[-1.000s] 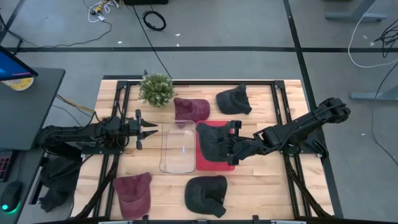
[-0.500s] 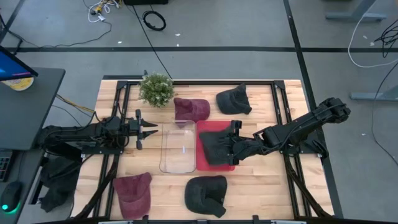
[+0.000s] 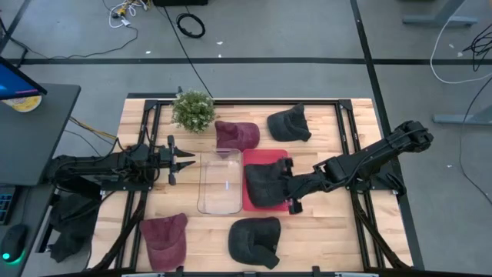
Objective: Pick & Place hat
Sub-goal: Put the bottom black cap into the red bin
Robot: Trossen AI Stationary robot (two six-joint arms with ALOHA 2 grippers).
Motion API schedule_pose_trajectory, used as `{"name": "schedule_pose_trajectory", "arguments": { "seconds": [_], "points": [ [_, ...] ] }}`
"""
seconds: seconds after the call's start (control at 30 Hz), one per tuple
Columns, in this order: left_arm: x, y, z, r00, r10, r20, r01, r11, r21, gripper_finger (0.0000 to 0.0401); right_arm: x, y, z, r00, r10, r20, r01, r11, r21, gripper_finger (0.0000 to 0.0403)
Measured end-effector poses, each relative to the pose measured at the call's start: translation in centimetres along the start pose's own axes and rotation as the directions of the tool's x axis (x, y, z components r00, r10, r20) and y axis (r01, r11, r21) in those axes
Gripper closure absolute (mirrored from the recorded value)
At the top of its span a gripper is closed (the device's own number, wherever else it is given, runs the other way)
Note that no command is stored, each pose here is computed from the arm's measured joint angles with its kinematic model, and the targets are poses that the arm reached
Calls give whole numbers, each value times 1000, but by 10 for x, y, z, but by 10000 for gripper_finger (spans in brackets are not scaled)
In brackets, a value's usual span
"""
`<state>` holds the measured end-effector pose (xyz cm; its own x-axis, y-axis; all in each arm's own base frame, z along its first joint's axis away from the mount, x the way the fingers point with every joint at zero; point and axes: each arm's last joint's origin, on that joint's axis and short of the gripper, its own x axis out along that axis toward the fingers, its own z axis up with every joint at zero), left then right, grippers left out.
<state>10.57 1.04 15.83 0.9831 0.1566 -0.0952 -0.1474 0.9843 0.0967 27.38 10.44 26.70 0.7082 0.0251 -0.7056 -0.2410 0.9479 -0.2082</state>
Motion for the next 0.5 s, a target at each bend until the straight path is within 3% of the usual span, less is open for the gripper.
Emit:
{"name": "schedule_pose_trajectory", "arguments": {
  "seconds": [0.1, 0.17, 0.5],
  "points": [
    [0, 0, 0, 1000, 0, 0, 0, 1000, 0, 286, -1, 5, 5, 989, 139, 57, -138, 990, -22, 252],
    [0, 0, 0, 1000, 0, 0, 0, 1000, 0, 286, -2, 9, 8, 980, 180, 83, -176, 983, -50, 252],
    [0, 0, 0, 1000, 0, 0, 0, 1000, 0, 286, 19, 46, 13, 958, 259, 122, -207, 922, -327, 252]
  ]
}}
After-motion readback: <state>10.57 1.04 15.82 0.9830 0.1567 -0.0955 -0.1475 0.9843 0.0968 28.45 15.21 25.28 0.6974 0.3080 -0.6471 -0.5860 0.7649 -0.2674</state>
